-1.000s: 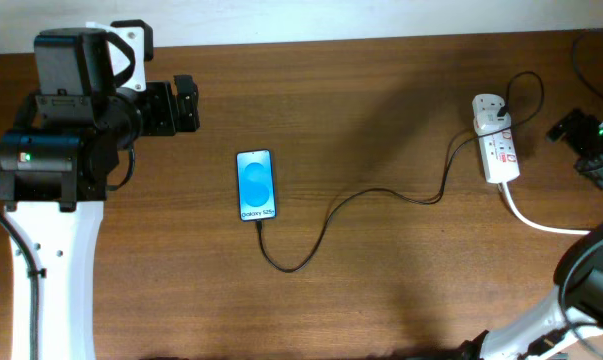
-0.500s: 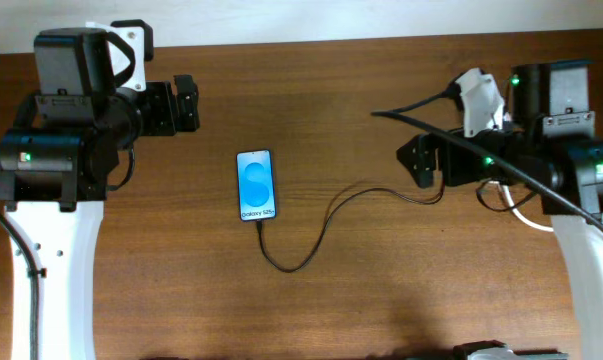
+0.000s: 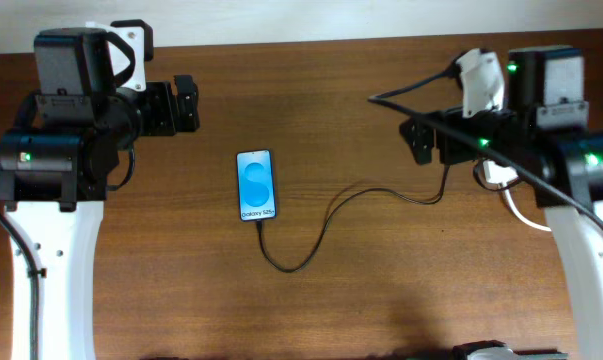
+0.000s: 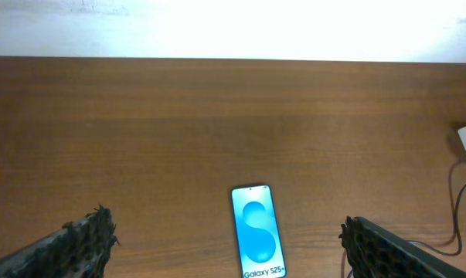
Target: Plug charger to phone and switch on socket
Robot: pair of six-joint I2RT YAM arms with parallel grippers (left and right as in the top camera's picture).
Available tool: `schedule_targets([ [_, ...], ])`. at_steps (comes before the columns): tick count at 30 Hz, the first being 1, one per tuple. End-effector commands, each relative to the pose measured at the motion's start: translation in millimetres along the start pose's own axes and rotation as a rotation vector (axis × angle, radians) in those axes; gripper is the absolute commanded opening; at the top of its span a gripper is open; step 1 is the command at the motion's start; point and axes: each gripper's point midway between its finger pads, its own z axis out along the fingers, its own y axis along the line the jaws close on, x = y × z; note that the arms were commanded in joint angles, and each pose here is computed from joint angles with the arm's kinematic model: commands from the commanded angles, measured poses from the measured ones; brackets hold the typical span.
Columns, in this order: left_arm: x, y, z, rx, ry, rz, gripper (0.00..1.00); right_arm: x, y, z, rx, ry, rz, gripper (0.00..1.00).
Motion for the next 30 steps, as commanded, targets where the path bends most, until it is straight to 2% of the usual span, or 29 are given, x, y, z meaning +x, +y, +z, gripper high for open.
schedule_targets([
  [1, -4.7, 1.3, -5.4, -0.008, -0.02, 0.005, 0.99, -28.9, 8.1, -46.6, 0.038, -0.256, -0.07, 0.98],
  [3, -4.7, 1.3, -5.4, -0.008, -0.02, 0.005, 0.99, -34.1, 11.9, -61.9, 0.043, -0.406, -0.109, 0.98],
  [6, -4.7, 1.3, -5.4, -0.008, -0.02, 0.005, 0.99, -16.9, 15.3, -72.9, 0.047, -0.617, -0.164, 0.98],
  [11, -4.7, 1.5, -5.5, -0.008, -0.02, 0.005, 0.99, 54.5, 9.0, -69.1, 0.086, -0.868, -0.212, 0.98],
  [14, -4.7, 1.3, -5.4, -0.008, -0.02, 0.005, 0.99, 86.9, 2.7, -52.9, 0.099, -0.961, -0.227, 0.98],
  [16, -4.7, 1.3, -5.4, -0.008, -0.02, 0.005, 0.99, 115.1, -4.2, -34.4, 0.111, -0.987, -0.227, 0.98],
  [20, -4.7, 1.3, -5.4, -0.008, -0.02, 0.005, 0.99, 146.5, -23.9, -13.1, 0.185, -1.004, -0.189, 0.99],
  [26, -4.7, 1.3, -5.4, -0.008, -0.02, 0.005, 0.99, 194.6, -42.4, 44.0, 0.206, -0.728, -0.13, 0.98],
  [30, -4.7, 1.3, -5.4, -0.008, -0.02, 0.005, 0.99, 199.2, -46.7, 47.3, 0.224, -0.704, -0.119, 0.98],
])
